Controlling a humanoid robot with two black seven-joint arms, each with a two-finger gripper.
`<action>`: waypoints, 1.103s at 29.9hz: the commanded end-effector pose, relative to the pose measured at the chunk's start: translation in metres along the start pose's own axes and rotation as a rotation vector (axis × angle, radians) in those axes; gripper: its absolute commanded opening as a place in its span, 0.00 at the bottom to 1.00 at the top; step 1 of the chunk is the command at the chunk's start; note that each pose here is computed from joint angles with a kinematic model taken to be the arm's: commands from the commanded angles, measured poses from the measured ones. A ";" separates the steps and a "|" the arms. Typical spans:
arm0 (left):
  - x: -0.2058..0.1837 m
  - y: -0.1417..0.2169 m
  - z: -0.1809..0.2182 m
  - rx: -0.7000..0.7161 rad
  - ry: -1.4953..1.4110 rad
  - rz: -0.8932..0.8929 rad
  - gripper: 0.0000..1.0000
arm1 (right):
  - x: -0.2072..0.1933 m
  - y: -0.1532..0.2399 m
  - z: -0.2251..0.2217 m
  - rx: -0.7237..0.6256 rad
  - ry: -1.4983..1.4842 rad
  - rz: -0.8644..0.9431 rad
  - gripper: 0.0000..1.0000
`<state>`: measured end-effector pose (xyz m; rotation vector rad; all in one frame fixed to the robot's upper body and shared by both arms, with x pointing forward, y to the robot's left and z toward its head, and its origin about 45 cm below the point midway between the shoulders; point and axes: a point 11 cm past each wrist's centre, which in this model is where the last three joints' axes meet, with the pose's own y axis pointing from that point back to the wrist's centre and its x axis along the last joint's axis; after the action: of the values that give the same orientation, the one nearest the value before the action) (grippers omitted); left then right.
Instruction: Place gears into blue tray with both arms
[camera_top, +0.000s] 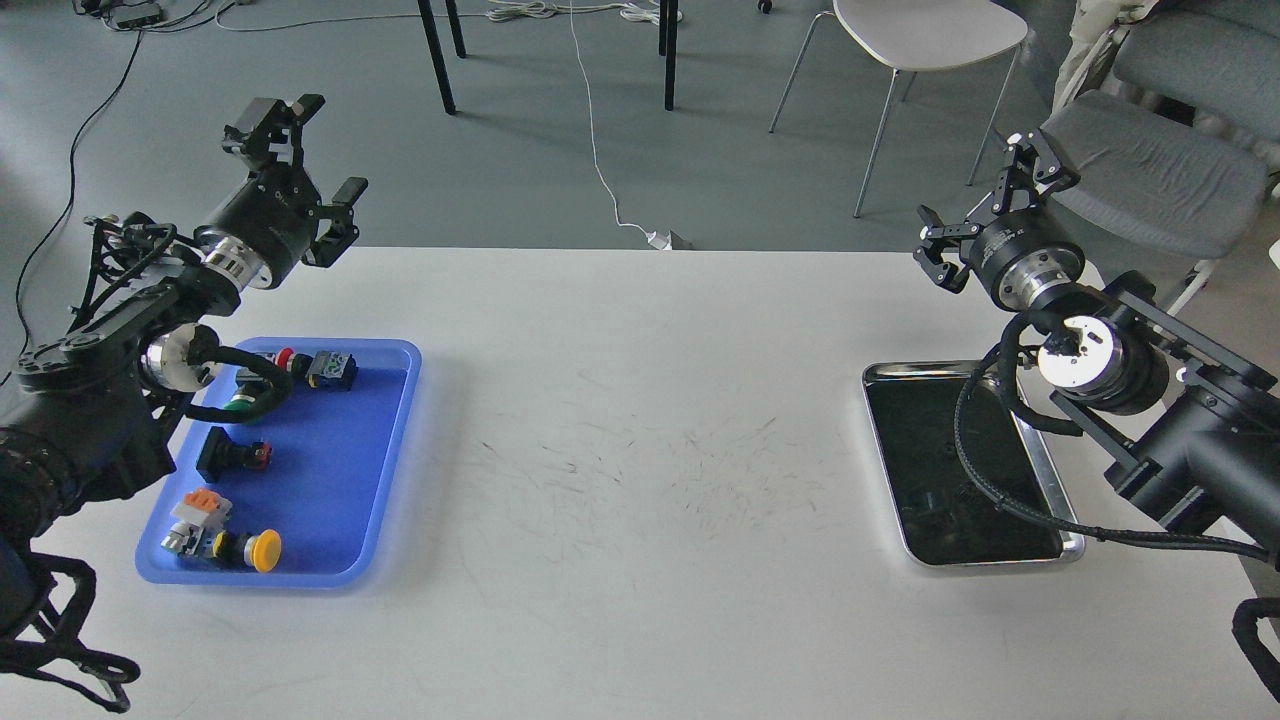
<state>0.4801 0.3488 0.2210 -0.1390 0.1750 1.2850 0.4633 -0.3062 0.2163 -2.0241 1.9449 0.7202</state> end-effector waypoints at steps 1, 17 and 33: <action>0.000 0.000 -0.001 0.020 -0.035 -0.012 0.99 | 0.000 0.000 0.000 0.000 0.000 -0.001 0.99; 0.016 0.010 0.005 0.054 -0.116 -0.010 0.99 | 0.002 0.001 0.000 -0.015 0.011 0.004 0.99; 0.013 0.008 0.002 0.056 -0.116 -0.005 0.99 | 0.005 0.011 -0.029 -0.045 0.057 -0.084 0.99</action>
<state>0.4765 0.3626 0.2199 -0.0179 0.1118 1.2766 0.4575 -0.3229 0.2394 -2.1708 1.8642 0.7065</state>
